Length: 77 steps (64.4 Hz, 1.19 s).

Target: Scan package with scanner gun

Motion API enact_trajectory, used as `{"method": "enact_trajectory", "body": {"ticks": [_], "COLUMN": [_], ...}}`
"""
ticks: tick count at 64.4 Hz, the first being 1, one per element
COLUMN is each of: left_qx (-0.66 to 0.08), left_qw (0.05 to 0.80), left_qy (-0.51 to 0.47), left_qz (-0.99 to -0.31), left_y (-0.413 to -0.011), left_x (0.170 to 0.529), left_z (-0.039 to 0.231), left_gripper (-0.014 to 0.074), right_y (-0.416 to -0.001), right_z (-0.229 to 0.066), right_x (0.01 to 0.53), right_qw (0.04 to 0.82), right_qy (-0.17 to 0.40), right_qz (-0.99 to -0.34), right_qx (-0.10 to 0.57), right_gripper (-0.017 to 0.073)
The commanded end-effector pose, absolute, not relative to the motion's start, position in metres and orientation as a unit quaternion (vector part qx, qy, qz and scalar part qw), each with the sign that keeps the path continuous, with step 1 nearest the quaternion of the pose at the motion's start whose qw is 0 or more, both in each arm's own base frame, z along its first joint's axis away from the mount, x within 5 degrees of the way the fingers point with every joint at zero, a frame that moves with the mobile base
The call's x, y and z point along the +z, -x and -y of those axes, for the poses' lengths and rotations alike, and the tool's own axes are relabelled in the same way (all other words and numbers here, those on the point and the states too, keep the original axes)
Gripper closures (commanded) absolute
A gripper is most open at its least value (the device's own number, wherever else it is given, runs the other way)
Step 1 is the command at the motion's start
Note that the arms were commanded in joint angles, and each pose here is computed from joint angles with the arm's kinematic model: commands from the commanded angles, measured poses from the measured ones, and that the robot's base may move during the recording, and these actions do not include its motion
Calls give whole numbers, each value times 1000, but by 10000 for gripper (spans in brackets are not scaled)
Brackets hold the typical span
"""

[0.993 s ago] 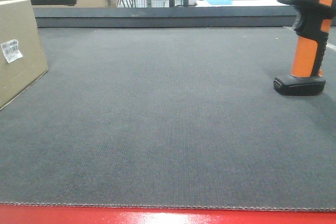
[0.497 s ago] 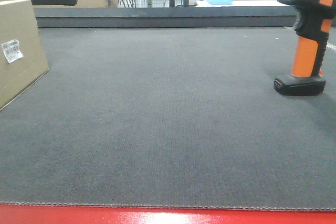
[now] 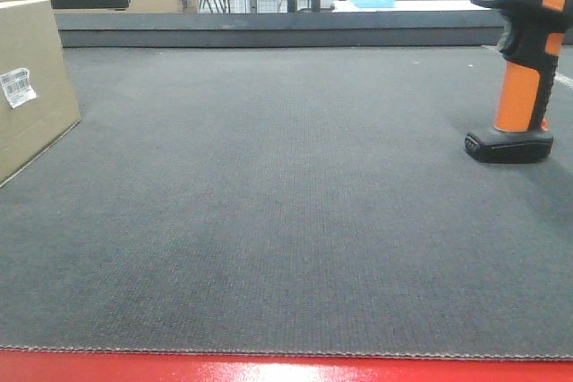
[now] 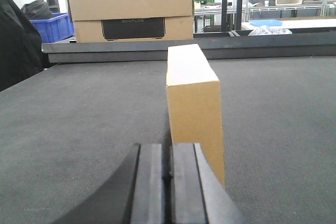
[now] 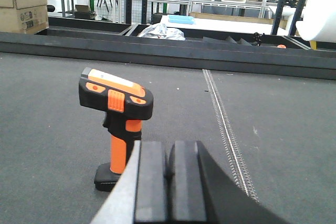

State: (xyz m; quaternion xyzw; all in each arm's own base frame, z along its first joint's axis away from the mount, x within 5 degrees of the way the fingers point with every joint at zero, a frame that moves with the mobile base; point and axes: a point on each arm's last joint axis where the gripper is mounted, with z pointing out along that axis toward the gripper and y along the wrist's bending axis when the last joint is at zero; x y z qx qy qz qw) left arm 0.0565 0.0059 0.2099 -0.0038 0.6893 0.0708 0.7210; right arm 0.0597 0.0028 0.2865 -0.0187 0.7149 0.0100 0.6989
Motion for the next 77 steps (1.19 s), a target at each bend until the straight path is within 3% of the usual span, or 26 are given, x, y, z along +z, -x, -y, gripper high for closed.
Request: {"method": "enact_trajectory", "body": {"ticks": [1, 43, 52, 60, 77], "left_qx": [68, 68, 68, 68, 68], "left_qw": [732, 732, 732, 732, 732], "left_qy": [9, 9, 9, 9, 9], "left_qz": [-678, -678, -678, -678, -678], "left_y": [-56, -56, -56, -56, -56], "left_x": [213, 213, 213, 213, 213], "left_z": [-6, -6, -6, -6, -6], "left_gripper": [705, 705, 705, 705, 705], "right_y": [-59, -59, -60, -59, -56], "right_z": [-2, -2, -1, 0, 1], "right_x": [288, 289, 285, 266, 206], "right_qw": [707, 710, 706, 703, 709], "right_qy": [21, 20, -7, -33, -31], "right_qz": [-706, -704, -708, -710, -705], "right_qx": [3, 4, 13, 20, 14], "right_gripper": [712, 712, 712, 712, 712]}}
